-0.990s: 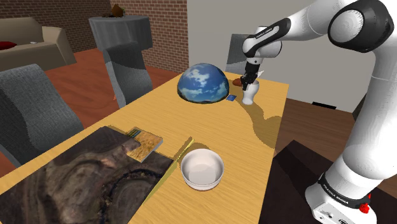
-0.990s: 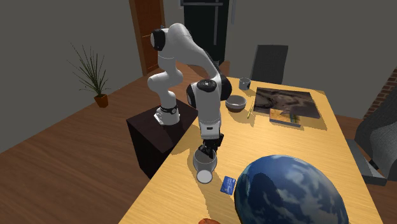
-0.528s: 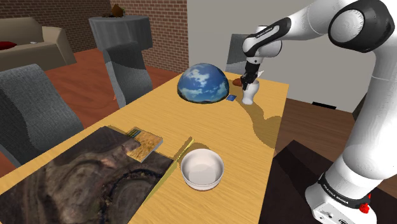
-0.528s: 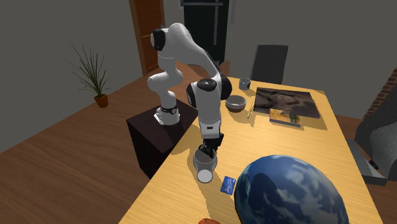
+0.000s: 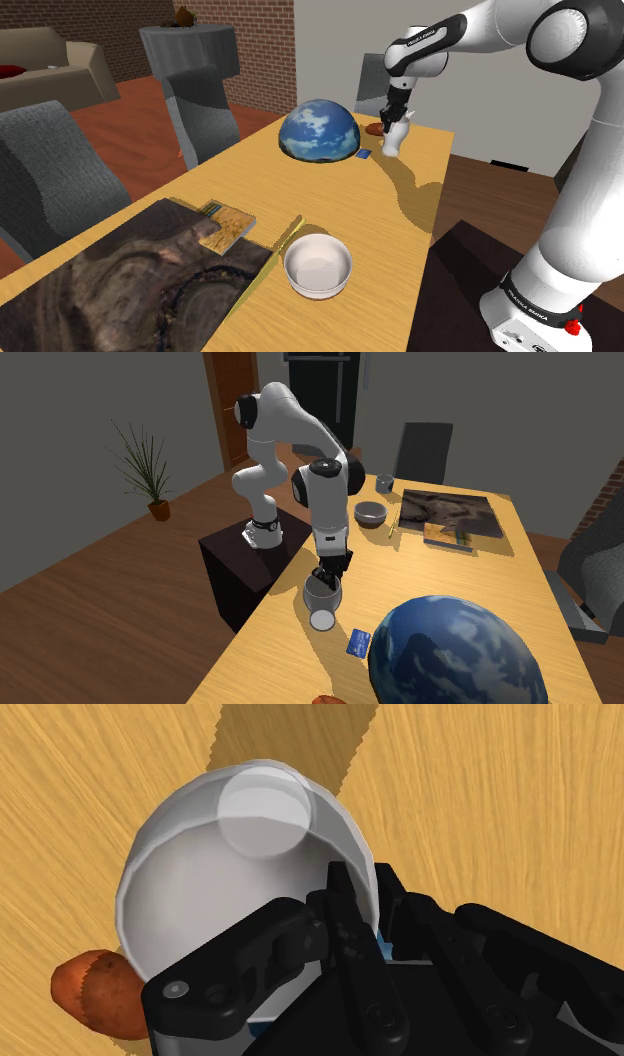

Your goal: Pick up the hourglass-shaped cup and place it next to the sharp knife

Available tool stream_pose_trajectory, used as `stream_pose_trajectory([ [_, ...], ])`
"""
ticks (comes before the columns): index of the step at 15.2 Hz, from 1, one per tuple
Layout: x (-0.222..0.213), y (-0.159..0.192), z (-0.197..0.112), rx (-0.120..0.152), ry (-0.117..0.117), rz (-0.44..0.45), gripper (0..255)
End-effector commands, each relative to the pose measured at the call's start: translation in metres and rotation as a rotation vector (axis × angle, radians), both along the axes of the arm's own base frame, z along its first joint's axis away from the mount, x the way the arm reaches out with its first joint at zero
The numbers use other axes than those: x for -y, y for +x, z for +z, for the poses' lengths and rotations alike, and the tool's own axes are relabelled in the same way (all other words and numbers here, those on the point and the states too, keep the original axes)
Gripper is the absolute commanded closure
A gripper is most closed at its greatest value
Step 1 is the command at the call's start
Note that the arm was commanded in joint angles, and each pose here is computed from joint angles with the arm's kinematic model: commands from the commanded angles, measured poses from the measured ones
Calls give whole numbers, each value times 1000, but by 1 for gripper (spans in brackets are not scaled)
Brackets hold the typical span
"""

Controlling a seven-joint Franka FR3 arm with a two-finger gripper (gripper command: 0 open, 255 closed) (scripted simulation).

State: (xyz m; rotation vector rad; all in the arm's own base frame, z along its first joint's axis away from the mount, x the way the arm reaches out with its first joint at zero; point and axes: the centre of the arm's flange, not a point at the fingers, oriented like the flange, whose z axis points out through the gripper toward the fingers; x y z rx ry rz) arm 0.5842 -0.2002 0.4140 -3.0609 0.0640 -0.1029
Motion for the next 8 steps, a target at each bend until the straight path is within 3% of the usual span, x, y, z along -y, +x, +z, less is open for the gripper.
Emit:
stream_pose_trajectory([
  [1, 1, 1, 10, 0, 0, 0, 255],
  [8, 1, 1, 47, 0, 0, 0, 255],
])
